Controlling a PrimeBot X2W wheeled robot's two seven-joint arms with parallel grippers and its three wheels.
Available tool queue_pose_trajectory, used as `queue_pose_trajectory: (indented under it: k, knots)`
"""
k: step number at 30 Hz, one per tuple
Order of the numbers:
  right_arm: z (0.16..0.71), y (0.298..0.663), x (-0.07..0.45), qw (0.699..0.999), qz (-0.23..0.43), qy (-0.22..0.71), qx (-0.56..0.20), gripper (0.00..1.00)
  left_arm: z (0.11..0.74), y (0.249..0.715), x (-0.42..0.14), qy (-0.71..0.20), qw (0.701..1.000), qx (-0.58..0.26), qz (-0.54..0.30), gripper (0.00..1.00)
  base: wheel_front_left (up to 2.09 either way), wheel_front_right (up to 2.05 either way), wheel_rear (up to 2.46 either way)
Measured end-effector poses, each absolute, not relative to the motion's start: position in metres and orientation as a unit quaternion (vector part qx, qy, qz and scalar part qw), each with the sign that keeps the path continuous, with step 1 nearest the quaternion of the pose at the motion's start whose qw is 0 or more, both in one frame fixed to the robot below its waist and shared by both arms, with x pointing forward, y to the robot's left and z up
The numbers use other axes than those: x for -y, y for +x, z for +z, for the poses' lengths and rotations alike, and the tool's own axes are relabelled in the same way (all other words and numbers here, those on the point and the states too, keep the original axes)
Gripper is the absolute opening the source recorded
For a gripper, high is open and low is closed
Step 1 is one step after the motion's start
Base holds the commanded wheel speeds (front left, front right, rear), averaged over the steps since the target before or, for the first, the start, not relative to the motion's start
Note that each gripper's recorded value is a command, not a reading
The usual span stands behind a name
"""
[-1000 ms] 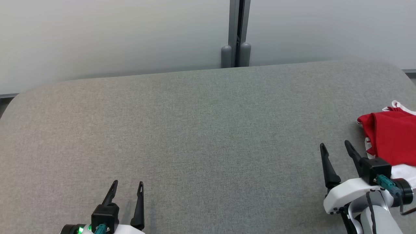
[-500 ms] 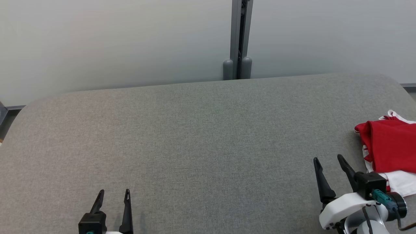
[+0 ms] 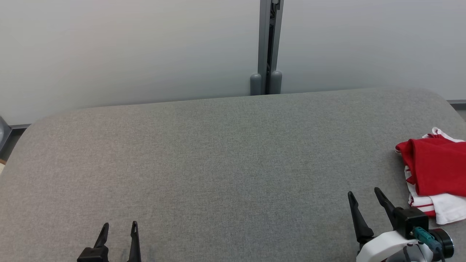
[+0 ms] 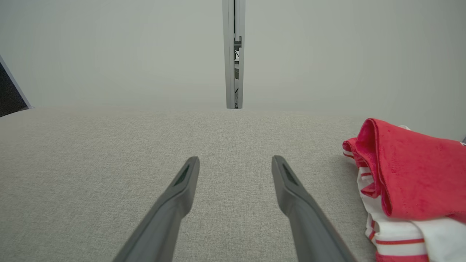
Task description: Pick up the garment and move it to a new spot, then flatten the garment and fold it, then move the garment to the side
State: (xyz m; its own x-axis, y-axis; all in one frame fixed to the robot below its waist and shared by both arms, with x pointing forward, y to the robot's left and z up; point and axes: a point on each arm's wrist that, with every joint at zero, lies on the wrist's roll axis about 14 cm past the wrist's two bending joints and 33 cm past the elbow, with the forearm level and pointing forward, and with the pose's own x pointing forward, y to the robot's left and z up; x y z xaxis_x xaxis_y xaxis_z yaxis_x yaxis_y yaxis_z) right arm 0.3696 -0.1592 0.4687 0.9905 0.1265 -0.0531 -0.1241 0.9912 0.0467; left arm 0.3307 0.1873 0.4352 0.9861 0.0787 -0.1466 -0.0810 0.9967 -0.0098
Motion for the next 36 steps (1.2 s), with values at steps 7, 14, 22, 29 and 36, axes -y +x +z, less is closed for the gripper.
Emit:
queue_pose_trajectory:
  k: [7,14,22,29,36]
  knots:
    - [0.461,0.368,0.156,0.997,0.068,0.021,-0.039,1.00,0.428,0.330,-0.185,-0.018,0.996,-0.085,0.034,1.00,0.00,0.00,0.00]
    - [0.457,0.368,0.157,0.997,0.065,0.025,-0.044,1.00,0.421,0.330,-0.184,-0.018,0.995,-0.097,0.032,1.00,0.00,0.00,0.00]
    - [0.453,0.367,0.156,0.996,0.067,0.025,-0.051,1.00,0.417,0.331,-0.181,-0.021,0.994,-0.104,0.027,1.00,0.00,0.00,0.00]
    - [0.454,0.368,0.155,0.996,0.069,0.024,-0.051,1.00,0.416,0.333,-0.180,-0.023,0.994,-0.106,0.024,1.00,0.00,0.00,0.00]
    - [0.451,0.364,0.163,0.997,0.057,0.024,-0.054,1.00,0.415,0.339,-0.172,-0.023,0.994,-0.109,0.010,1.00,0.00,0.00,0.00]
